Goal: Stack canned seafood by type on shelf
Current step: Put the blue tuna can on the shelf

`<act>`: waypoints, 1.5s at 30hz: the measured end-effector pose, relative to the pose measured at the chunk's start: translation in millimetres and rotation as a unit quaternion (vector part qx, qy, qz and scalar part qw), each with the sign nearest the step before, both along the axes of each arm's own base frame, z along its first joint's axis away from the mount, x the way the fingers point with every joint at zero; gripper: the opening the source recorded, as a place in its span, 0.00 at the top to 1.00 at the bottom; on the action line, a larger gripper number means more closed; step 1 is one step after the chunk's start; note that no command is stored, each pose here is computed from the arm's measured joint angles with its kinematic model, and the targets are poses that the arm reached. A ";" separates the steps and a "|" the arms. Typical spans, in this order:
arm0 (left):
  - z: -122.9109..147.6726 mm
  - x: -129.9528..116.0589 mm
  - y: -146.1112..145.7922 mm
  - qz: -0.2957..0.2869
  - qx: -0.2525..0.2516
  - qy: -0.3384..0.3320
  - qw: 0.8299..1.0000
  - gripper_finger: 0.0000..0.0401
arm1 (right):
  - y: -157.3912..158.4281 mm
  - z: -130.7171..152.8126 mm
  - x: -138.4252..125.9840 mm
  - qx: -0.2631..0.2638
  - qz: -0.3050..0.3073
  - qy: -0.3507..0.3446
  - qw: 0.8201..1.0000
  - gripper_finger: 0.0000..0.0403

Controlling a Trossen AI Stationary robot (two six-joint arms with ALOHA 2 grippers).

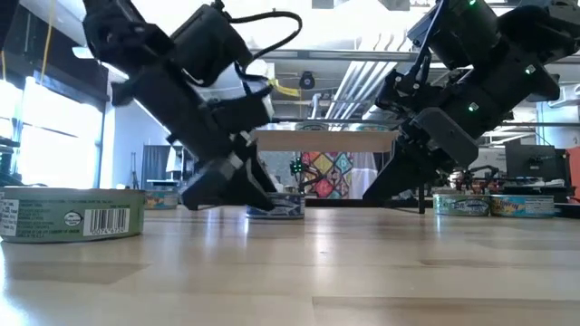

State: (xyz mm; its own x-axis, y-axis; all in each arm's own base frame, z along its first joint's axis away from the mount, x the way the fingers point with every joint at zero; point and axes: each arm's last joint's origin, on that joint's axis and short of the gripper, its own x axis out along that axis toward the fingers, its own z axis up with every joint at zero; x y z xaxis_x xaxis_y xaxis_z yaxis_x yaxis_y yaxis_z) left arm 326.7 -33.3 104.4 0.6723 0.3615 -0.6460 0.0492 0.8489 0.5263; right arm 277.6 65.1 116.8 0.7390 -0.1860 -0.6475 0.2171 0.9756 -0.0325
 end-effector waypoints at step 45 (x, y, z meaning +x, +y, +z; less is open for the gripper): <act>168.1 -60.5 -0.4 -0.025 0.151 -0.172 0.973 1.00 | -0.6 0.8 0.7 -0.008 -0.008 -0.006 1.000 0.94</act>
